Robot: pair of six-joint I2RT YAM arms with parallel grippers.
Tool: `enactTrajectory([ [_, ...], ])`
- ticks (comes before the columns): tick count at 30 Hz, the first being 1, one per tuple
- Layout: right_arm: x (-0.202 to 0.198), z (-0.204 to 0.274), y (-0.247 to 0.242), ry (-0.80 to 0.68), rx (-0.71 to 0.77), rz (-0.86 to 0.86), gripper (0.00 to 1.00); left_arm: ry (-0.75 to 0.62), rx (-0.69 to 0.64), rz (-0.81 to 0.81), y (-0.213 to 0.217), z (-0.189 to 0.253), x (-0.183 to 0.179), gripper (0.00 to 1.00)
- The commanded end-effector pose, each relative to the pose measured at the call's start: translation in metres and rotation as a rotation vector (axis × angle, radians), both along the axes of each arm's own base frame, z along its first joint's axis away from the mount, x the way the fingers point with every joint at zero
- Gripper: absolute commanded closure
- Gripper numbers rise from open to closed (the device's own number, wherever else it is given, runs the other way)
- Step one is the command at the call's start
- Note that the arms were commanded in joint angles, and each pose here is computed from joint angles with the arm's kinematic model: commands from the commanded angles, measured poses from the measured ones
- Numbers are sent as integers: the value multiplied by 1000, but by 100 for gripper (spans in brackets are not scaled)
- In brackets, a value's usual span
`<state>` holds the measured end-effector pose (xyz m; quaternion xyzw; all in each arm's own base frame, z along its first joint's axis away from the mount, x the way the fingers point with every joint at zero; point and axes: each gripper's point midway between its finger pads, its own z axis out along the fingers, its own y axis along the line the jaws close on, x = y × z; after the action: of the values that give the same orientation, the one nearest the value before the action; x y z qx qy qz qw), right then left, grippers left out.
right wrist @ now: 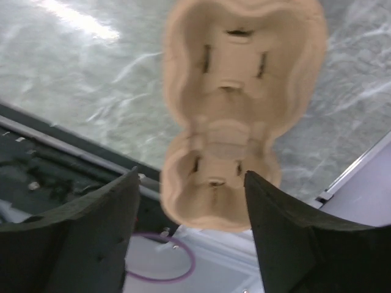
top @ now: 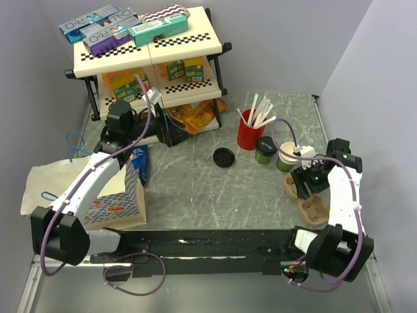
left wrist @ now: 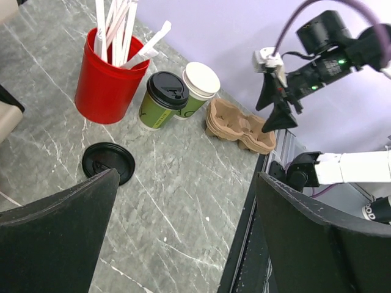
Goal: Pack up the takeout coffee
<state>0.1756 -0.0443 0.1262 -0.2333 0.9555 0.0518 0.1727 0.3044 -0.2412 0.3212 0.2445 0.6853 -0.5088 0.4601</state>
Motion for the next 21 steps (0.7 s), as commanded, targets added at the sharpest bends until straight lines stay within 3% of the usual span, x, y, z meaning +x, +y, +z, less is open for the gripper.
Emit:
enactTrajectory([
  [1, 12, -18, -32, 17, -94, -35, 28, -35, -28, -21, -2, 15, -1, 1],
  [21, 21, -51, -40, 117, -69, -35, 37, -3, -38, -24, -4, 10, 8, 1],
])
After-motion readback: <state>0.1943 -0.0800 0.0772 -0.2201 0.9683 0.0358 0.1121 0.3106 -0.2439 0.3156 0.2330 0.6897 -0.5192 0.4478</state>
